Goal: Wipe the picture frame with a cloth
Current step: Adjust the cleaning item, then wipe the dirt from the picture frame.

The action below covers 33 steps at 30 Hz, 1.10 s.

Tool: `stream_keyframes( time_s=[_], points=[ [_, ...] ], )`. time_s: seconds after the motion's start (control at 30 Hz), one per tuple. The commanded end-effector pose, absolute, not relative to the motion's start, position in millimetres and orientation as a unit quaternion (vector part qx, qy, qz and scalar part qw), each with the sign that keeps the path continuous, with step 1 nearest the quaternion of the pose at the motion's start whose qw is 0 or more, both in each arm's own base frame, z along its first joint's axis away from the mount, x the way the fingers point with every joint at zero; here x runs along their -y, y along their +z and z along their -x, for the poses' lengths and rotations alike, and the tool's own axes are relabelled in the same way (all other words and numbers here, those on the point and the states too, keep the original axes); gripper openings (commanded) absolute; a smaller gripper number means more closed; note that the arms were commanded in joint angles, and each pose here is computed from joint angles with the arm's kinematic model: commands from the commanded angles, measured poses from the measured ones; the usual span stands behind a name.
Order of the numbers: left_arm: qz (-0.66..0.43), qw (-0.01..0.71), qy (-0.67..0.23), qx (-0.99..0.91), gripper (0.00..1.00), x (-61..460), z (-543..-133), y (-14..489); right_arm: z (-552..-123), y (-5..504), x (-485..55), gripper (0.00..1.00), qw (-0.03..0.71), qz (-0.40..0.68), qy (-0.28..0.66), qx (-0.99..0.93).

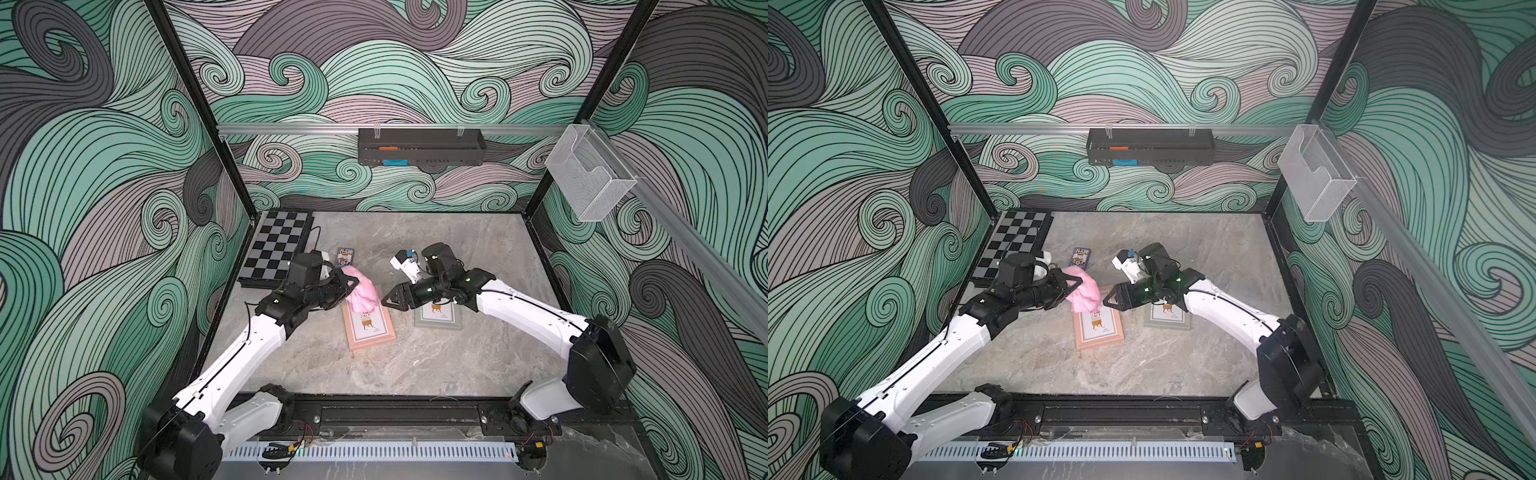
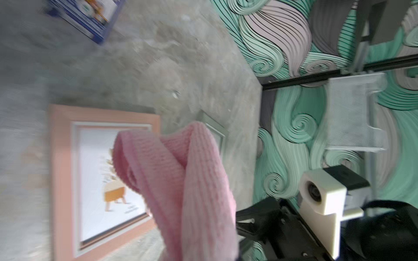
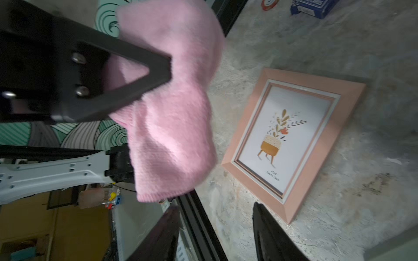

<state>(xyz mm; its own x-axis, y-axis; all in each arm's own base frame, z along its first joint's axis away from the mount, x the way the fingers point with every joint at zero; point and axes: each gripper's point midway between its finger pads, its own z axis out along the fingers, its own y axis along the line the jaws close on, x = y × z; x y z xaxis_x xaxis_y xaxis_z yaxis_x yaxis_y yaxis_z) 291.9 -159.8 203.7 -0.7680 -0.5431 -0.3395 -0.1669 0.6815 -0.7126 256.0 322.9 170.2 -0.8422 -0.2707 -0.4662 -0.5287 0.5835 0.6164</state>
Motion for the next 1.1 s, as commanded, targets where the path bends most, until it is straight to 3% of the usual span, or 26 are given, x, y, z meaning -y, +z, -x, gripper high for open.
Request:
stream_keyframes(
  time_s=[0.0,0.17,0.43,1.07],
  points=[
    [0.216,0.236,-0.104,-0.941,0.0,85.0,-253.7,152.8,-278.9,123.6,-305.3,0.55,0.178,0.237,0.267,-0.917],
    [0.236,0.24,-0.038,-0.941,0.0,63.0,-249.1,152.0,-293.7,80.0,-312.0,0.53,0.19,0.262,0.162,-0.932],
    [0.227,0.225,-0.05,-0.946,0.0,69.6,-245.8,139.7,-318.4,61.9,-317.3,0.54,0.222,0.275,0.053,-0.934],
    [0.204,0.23,-0.092,-0.947,0.0,89.6,-261.2,139.7,-298.0,11.8,-320.2,0.5,0.14,0.272,0.052,-0.951]
  ],
)
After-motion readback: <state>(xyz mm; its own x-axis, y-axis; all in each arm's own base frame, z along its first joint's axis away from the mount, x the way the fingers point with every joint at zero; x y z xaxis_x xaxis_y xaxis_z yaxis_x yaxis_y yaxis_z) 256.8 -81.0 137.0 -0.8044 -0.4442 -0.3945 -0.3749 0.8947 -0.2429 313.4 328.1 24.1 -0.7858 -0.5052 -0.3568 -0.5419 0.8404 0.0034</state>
